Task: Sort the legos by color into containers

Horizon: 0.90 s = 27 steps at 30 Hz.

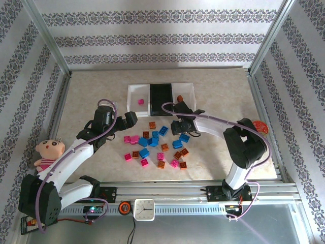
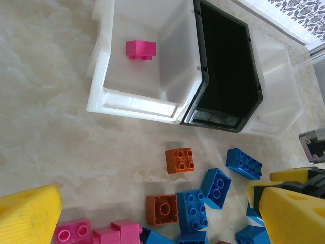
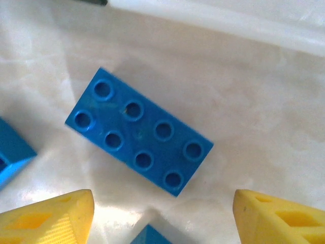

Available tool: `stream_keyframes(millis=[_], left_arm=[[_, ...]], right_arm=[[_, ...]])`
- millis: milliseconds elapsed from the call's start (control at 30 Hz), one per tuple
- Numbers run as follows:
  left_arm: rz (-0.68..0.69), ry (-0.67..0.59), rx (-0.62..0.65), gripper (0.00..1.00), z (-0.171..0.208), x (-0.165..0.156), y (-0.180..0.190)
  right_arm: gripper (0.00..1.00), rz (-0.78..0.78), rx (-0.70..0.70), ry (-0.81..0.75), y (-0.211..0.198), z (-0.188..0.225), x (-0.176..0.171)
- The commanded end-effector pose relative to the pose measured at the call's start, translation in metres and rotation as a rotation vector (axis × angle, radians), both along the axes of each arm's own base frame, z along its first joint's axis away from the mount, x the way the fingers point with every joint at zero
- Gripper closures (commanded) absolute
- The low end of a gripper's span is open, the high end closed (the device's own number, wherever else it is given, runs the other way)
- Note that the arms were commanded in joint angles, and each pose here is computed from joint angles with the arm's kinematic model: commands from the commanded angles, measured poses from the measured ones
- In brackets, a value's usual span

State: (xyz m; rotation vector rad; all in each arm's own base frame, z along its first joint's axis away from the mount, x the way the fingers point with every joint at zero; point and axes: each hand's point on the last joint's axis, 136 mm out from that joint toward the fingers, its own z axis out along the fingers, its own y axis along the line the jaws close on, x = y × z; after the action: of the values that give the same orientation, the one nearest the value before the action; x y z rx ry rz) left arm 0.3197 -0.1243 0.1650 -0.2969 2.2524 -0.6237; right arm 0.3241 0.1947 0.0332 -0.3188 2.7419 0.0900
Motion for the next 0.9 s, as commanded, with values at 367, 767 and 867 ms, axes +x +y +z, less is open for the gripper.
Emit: stream_keyframes(millis=[367,767,867], left_arm=[[0.020,0.018,-0.002,0.00,-0.008,-0.006,0.005],[0.029,0.025,0.010,0.00,-0.010,-0.008,0.008],[0.033,0.024,0.016,0.00,-0.010,-0.009,0.010]], right_arm=[[0.26,0.090,0.040,-0.031,0.024,0.026,-0.065],[0.40,0.078,-0.034,0.070,0.024,-0.014,-0.079],[0.45,0.084,-0.053,0.077,0.024,-0.018,-0.080]])
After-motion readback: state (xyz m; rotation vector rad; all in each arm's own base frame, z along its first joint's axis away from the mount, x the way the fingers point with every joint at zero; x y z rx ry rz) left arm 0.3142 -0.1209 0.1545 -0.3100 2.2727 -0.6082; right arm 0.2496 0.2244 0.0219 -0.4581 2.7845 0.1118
